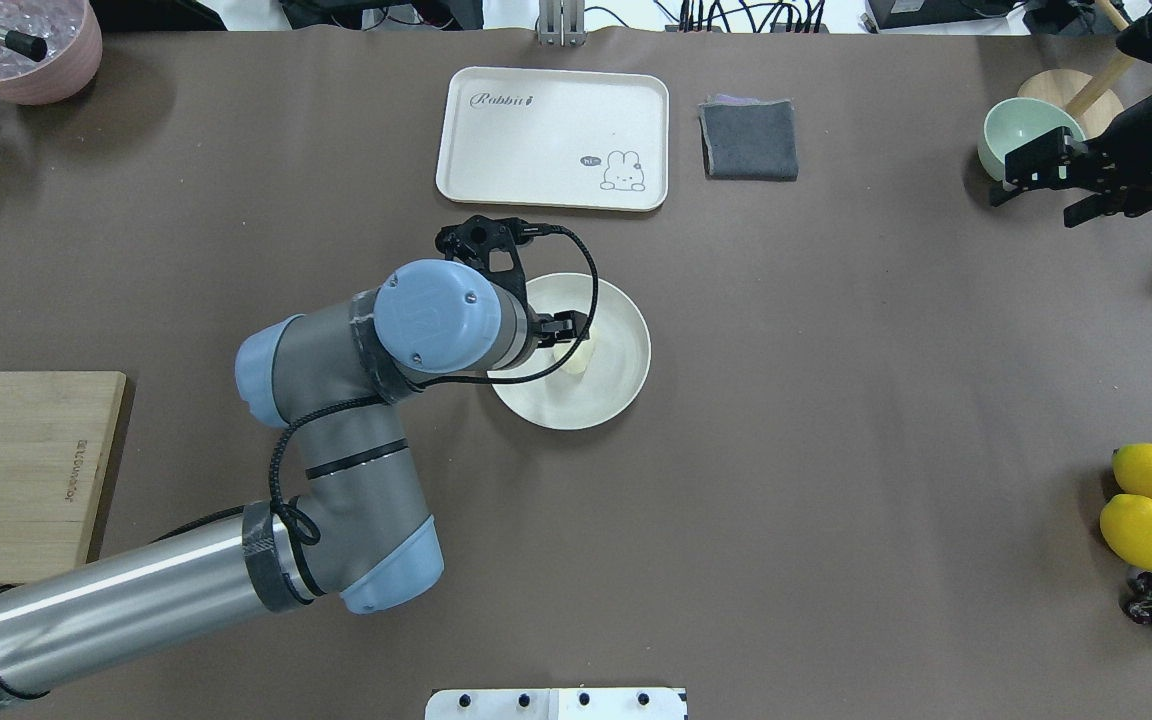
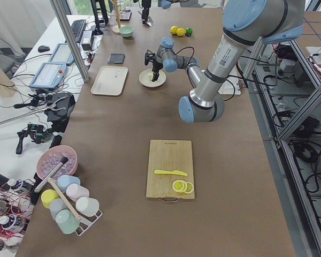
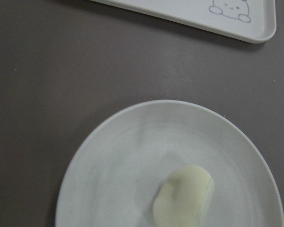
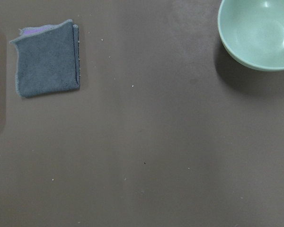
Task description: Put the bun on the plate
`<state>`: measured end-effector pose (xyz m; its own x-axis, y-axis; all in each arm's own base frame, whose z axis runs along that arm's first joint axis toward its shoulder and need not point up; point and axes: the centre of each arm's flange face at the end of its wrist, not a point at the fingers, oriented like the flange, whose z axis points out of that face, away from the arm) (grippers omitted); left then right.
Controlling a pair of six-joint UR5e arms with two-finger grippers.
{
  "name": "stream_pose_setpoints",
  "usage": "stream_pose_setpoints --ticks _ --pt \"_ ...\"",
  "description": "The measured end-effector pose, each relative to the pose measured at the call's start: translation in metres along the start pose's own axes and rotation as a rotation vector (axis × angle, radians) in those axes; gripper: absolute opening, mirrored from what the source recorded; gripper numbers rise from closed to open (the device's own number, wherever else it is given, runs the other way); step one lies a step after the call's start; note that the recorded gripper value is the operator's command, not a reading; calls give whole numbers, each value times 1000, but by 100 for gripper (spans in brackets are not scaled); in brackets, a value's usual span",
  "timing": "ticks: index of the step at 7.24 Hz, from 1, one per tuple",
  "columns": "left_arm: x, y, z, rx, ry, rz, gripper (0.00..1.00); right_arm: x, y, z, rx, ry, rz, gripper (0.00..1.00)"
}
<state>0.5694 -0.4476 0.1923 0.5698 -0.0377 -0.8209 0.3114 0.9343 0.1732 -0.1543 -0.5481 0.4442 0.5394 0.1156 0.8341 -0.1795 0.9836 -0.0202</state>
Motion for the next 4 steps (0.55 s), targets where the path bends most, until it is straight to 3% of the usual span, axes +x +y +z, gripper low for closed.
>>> stream_pose_setpoints --ticks 2,4 --pt "-31 -40 -20 50 -25 16 98 38 17 -11 -21 49 -44 100" --pt "-72 -91 -65 75 -26 24 98 78 26 -33 -46 111 -97 100"
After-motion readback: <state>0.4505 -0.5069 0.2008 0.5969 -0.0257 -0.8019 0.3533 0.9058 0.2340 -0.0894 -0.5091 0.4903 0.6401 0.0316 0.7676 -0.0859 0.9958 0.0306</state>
